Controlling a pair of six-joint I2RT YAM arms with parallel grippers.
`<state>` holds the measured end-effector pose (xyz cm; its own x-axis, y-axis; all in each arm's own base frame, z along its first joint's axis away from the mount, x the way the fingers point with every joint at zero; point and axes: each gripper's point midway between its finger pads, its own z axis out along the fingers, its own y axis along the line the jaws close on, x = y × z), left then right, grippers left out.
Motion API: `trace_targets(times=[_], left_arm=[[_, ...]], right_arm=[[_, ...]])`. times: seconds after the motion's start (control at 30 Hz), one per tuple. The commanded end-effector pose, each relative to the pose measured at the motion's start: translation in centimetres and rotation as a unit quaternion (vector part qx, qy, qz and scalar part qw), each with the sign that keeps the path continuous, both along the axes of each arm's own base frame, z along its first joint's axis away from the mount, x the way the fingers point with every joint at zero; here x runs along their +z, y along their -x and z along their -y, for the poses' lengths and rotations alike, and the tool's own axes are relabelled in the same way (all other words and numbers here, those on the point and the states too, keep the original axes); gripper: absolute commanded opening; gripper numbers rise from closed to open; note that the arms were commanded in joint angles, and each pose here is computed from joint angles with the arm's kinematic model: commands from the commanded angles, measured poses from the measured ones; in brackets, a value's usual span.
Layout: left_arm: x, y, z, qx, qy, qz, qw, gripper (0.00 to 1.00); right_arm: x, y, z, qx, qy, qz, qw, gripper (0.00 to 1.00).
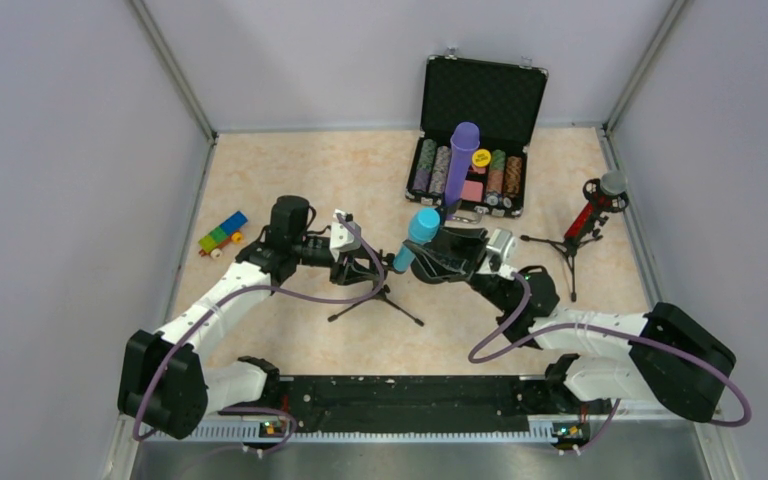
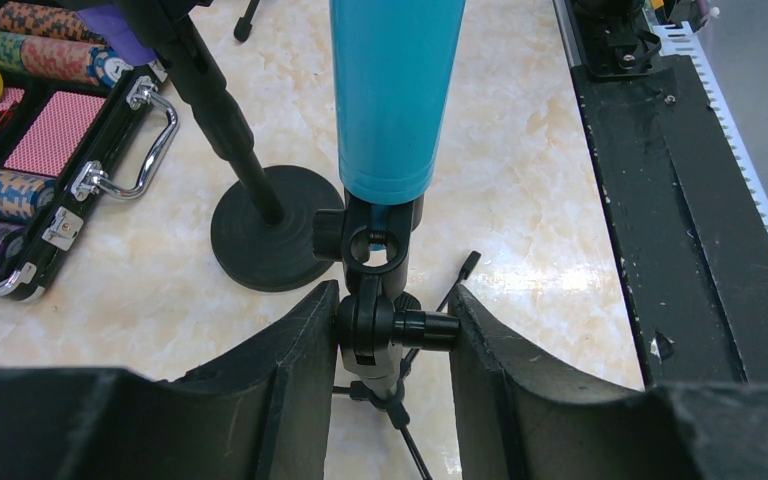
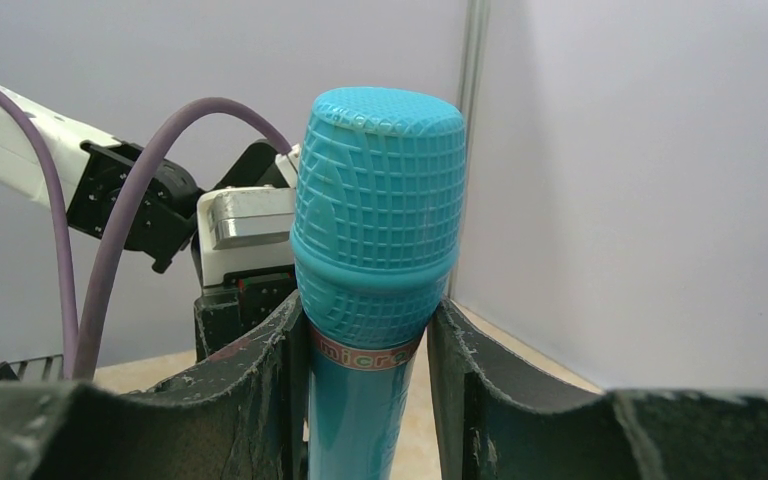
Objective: Attach the microphones to the stand
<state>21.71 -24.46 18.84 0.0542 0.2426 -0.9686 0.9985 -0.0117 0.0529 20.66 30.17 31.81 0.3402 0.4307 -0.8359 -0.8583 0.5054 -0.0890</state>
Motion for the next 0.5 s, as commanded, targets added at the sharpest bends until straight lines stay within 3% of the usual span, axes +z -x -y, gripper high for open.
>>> trace_targets(times=[0.0,0.2,0.4,0.47], left_arm=[[0.7,0.2,0.3,-0.019,0.007,0.016,1.000,0.18],[0.7,0.1,0.2,-0.017,0.005,0.020,1.000,0.19],[0.7,0.2,0.3,-0.018,0.005,0.020,1.000,0.21],[0.7,0.2,0.2,-0.018,0.005,0.021,1.000,0.22]], right_arm=[[-10.9,-0.4,-2.3,0.022,0.170,-0.107,0.979,0.10],[-6.9,0.3,-3.5,0.058,0.163,-0.077,0.982,0.47],[-3.2,0.8,-2.4,0.049,0.120,-0.058,0.990,0.71],[-2.7,0.8,-1.8,0.041,0.113,-0.056,0.991,0.75]])
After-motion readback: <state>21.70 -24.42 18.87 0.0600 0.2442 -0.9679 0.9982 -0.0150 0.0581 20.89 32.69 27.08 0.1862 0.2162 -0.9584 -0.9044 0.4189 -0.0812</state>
